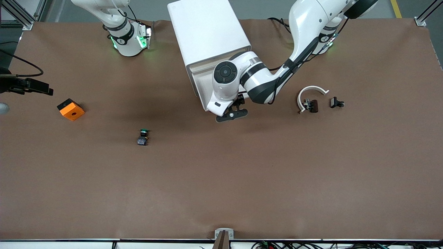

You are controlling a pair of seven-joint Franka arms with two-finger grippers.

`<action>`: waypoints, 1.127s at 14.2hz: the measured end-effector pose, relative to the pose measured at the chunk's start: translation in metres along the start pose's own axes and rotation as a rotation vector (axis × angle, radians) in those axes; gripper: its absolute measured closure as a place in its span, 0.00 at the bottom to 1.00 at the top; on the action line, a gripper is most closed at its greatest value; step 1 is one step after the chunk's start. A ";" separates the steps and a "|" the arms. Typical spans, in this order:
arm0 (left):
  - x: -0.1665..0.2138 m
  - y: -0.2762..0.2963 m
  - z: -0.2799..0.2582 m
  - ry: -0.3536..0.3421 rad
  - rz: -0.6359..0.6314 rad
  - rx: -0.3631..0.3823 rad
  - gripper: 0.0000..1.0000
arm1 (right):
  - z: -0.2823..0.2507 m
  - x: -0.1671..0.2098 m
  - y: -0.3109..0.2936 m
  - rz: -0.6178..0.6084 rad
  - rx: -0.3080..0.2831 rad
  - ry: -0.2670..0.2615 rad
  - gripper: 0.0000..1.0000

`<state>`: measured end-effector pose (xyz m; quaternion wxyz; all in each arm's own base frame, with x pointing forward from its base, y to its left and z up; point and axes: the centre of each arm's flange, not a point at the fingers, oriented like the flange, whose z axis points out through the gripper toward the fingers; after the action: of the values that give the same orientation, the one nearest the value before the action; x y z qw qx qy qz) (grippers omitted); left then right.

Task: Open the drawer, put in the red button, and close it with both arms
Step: 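Withdraw the right gripper while the left gripper moves to the drawer front, then push the drawer closed into the cabinet with the left gripper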

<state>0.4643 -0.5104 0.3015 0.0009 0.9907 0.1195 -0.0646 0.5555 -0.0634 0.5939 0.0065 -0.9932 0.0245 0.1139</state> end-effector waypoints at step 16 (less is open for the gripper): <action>-0.045 0.004 0.016 -0.283 -0.060 -0.019 0.00 | -0.039 -0.012 0.018 0.027 -0.005 0.069 0.00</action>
<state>0.4202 -0.5254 0.2909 0.0250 0.9677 0.1484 -0.2024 0.5514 -0.0816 0.6341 0.0017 -0.9961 0.0377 0.0797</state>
